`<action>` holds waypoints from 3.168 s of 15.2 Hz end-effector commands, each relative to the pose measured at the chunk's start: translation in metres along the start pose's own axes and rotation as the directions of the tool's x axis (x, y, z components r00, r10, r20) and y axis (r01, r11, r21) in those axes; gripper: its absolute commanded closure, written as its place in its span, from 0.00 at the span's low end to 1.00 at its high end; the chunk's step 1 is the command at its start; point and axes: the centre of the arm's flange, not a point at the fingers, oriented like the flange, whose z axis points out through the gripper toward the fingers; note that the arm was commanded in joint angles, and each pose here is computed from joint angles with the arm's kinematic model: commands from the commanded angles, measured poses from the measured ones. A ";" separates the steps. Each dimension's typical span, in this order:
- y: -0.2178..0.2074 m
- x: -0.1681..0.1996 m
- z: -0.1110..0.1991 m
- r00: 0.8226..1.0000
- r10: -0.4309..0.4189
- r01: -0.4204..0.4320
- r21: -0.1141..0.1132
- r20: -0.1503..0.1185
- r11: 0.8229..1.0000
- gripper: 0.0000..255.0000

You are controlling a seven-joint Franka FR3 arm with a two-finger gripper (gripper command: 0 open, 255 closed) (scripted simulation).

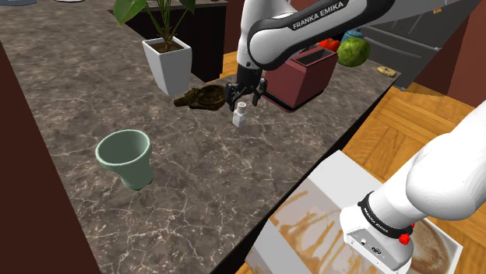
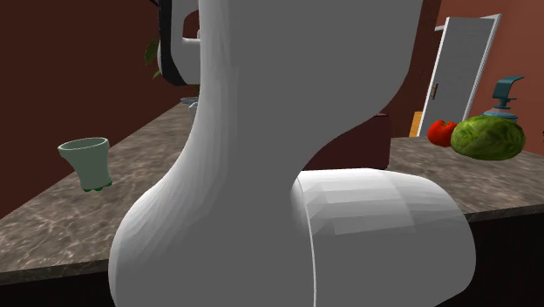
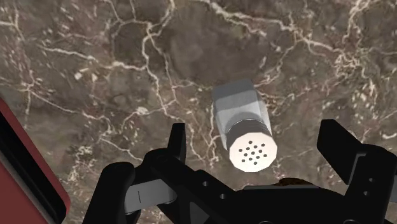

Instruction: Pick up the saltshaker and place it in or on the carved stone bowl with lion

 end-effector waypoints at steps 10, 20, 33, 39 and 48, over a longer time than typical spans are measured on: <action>0.000 0.000 0.002 1.000 0.000 0.000 0.000 0.000 1.000 1.00; 0.000 0.000 -0.025 1.000 0.000 0.000 0.000 0.000 1.000 1.00; -0.001 0.001 -0.093 1.000 0.000 0.000 0.000 0.000 1.000 1.00; -0.001 0.001 -0.125 1.000 0.000 0.000 0.000 0.000 1.000 1.00; -0.001 0.002 -0.170 1.000 0.000 0.000 0.000 0.000 1.000 1.00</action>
